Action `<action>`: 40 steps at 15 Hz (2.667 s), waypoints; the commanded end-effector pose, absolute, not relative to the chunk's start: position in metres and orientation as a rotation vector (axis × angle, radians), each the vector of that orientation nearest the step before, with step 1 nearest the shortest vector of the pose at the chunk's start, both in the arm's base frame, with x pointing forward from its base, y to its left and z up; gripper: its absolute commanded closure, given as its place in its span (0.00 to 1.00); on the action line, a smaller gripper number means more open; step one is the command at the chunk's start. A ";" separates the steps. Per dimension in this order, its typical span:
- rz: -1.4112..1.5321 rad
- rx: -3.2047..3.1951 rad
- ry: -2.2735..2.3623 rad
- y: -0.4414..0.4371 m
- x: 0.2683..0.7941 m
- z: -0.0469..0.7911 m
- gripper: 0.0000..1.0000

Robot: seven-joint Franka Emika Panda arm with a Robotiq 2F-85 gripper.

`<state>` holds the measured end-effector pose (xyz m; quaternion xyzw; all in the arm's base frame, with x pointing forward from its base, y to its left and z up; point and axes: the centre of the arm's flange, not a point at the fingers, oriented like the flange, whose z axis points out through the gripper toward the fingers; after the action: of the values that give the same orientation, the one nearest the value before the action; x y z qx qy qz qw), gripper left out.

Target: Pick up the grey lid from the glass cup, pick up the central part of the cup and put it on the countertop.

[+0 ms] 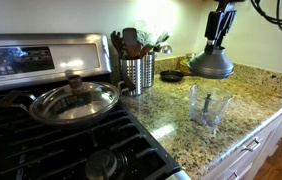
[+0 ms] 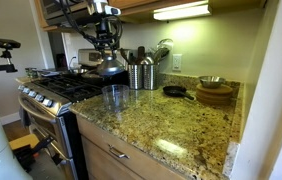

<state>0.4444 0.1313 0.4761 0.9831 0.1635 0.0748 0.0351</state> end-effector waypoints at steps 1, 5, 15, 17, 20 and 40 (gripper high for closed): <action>0.238 3.012 0.606 0.165 0.443 0.489 0.65; 0.216 3.004 0.722 0.201 0.445 0.471 0.65; 0.136 2.981 0.942 0.251 0.464 0.403 0.65; 0.139 2.985 0.968 0.254 0.471 0.391 0.65; 0.141 2.993 0.984 0.254 0.481 0.374 0.65; 0.070 3.038 0.912 0.208 0.521 0.306 0.65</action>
<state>0.5187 0.2143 0.3041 0.9593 0.2819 0.0122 -0.0121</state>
